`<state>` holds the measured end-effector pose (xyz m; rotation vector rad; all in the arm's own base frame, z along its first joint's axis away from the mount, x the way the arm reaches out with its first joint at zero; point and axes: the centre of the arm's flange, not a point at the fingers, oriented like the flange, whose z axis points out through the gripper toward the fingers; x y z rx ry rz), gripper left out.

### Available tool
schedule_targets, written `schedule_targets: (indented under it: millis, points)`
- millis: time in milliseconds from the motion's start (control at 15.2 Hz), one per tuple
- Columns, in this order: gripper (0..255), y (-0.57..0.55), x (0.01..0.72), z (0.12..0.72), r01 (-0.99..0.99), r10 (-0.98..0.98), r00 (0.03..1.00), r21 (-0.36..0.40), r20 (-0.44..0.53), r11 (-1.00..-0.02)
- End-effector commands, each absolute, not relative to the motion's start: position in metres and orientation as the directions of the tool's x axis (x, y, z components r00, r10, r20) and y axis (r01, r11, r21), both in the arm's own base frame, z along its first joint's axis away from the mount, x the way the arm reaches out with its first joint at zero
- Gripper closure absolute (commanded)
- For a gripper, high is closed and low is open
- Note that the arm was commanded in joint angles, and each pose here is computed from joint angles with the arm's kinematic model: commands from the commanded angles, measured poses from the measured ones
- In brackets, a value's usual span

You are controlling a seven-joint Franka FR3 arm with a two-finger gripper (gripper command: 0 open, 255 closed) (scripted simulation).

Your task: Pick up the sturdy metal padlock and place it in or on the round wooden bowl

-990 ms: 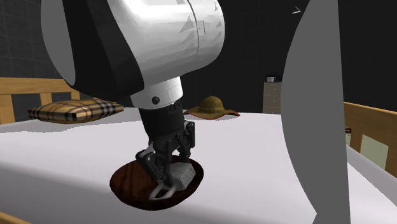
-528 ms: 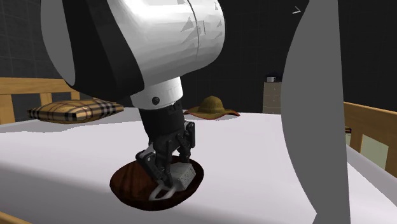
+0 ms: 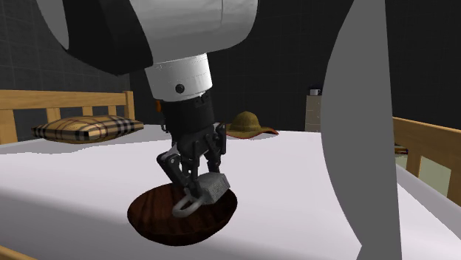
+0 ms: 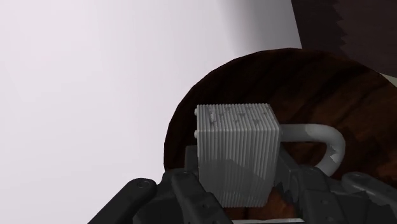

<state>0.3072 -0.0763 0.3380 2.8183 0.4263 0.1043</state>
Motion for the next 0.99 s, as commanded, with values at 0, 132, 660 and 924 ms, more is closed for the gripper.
schedule_targets:
  millis: [0,132,660,924]
  points:
    - [255,-0.076,0.307,0.349,0.279,0.3,0.954,0.292,0.028,-0.915]
    - [255,-0.076,0.307,0.359,0.279,0.3,0.954,0.292,0.028,-0.915]
    - [255,-0.076,0.307,0.402,0.279,0.3,0.954,0.292,0.028,-0.915]
    - [255,-0.076,0.307,0.423,0.279,0.3,0.954,0.292,0.028,-0.915]
